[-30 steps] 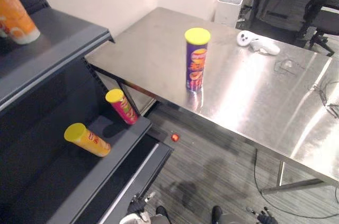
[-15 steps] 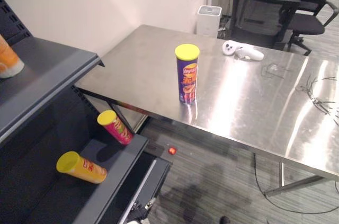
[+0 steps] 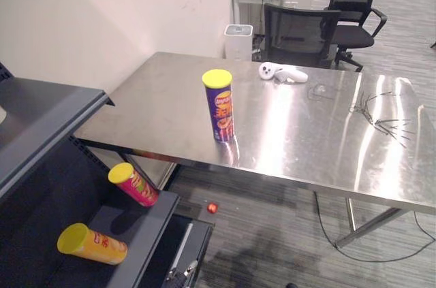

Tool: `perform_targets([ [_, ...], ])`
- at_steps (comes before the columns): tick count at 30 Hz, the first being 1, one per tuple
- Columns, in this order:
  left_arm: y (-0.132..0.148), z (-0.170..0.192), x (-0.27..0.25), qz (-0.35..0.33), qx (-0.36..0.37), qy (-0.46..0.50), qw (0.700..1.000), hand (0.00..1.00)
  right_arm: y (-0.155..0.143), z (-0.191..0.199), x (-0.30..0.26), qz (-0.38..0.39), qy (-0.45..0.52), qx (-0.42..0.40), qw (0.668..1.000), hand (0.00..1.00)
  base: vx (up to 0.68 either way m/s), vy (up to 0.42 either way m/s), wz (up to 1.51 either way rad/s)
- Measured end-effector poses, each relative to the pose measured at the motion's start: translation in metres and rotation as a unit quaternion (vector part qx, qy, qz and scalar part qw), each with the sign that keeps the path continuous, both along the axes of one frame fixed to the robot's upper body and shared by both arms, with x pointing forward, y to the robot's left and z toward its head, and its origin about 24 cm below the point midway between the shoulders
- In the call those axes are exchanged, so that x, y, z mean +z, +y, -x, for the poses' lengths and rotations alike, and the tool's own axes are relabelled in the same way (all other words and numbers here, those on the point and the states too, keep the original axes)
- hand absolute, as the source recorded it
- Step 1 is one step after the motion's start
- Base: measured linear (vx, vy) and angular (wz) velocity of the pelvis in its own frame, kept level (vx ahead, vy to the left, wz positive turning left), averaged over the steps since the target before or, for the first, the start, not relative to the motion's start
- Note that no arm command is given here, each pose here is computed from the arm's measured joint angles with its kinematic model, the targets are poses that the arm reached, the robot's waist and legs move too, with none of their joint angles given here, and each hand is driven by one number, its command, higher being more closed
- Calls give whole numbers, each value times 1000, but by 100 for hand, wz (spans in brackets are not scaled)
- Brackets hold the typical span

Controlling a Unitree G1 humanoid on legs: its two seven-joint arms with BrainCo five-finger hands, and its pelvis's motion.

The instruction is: Put the gum and the chips on the shelf.

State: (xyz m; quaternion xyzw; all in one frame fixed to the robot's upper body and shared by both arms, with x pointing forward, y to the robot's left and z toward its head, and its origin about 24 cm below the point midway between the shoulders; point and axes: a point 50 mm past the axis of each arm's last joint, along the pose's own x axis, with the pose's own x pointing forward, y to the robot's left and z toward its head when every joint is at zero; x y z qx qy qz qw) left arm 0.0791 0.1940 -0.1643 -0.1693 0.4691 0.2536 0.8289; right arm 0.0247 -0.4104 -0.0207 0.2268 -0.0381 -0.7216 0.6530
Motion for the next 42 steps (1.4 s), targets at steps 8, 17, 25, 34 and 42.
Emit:
perform_targets([
  [8,-4,-8,3,-12,-49,-11,999,0,14,-52,143,325,-39,35,944,0,-21,-62,1],
  [17,-11,-18,5,-12,-114,-25,993,0,102,-151,166,406,-114,364,831,0,-30,-46,10],
  [25,2,-16,5,-29,-183,-8,983,0,135,-236,158,396,-72,576,712,0,-30,-37,28],
  [34,5,-19,7,-37,-188,-11,981,0,169,-274,178,409,-95,629,654,0,-54,-15,22],
  [42,6,-24,8,-46,-185,-16,982,0,187,-290,185,408,-103,648,635,0,-25,-18,12],
])
